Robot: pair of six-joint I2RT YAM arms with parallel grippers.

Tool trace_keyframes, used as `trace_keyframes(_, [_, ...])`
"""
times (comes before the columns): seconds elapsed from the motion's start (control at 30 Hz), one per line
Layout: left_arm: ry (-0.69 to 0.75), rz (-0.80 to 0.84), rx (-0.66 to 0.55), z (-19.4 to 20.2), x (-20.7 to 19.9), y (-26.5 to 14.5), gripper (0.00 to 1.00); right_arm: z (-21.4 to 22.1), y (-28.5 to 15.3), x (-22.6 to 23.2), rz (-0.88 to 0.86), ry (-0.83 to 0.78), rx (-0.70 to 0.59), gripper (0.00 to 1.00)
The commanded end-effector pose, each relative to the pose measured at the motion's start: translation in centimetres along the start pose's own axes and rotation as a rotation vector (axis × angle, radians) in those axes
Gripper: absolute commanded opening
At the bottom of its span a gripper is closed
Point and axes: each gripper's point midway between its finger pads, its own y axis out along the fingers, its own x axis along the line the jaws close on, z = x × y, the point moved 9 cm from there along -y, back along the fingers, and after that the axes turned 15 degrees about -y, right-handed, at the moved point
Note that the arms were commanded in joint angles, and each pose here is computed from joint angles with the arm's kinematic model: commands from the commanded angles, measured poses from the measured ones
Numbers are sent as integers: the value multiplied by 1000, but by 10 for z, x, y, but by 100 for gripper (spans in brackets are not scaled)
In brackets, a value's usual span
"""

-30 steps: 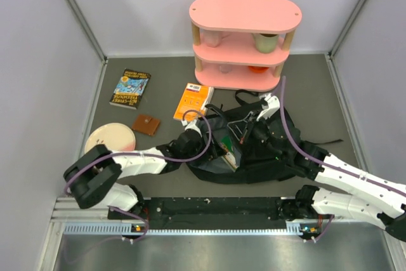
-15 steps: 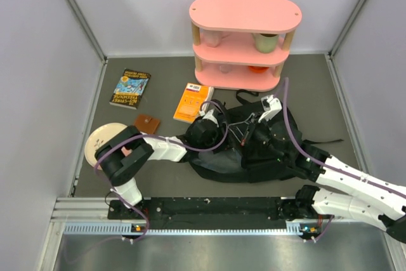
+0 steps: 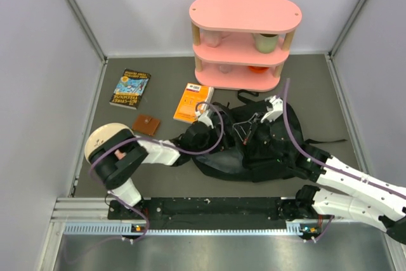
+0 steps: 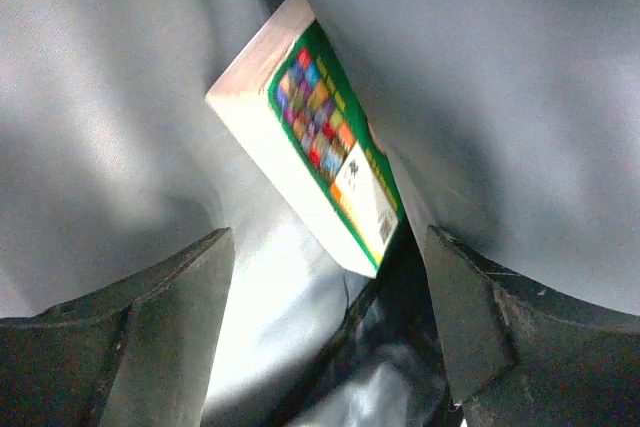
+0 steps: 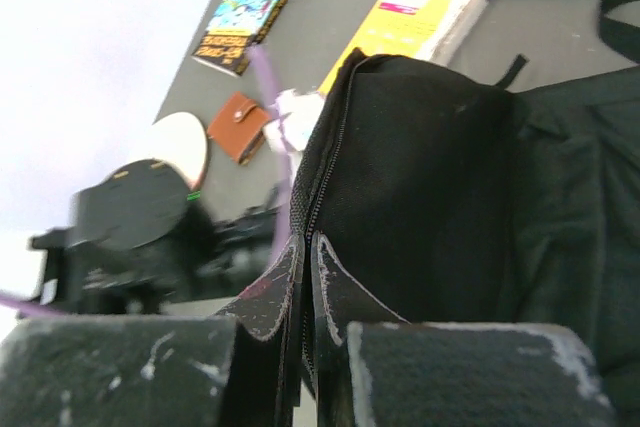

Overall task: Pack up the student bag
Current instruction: Place the book in the student bag, then pick up the book from the center of the board.

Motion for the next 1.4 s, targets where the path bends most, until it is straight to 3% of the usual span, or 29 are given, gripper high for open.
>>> trace_keyframes(0.0, [69,27,-60,-1,-5,-37,81,-8,0,-16,143,32,-23,0])
trace_keyframes(0.17, [124,-68,-138,-2,3,-81,85,-3,0,-20,139,35,-13,0])
trace_keyframes(0.27, [160,-132,-232,-10,0,-108,88,3,2,-12,42,22,15,1])
trace_keyframes(0.5, [261,-195,-538,-41,-30,-168,98,31,11,9,-201,26,166,12])
trace_keyframes(0.6, [285,-263,-600,-62,-42,-188,98,35,10,15,-245,19,220,26])
trace_keyframes(0.7, [257,-286,-621,-85,-50,-201,99,24,7,19,-262,22,186,50])
trace_keyframes(0.73, [255,-284,-635,-91,-51,-204,98,15,7,22,-266,21,164,63])
trace_keyframes(0.83, [249,-291,-695,-115,-51,-220,98,-5,6,27,-267,22,108,71])
trace_keyframes(1.13, [232,-447,-783,-203,-49,-240,98,-24,47,45,-191,62,121,72])
trace_keyframes(1.37, [136,-580,-823,-284,0,-251,98,-5,65,53,-239,88,200,73])
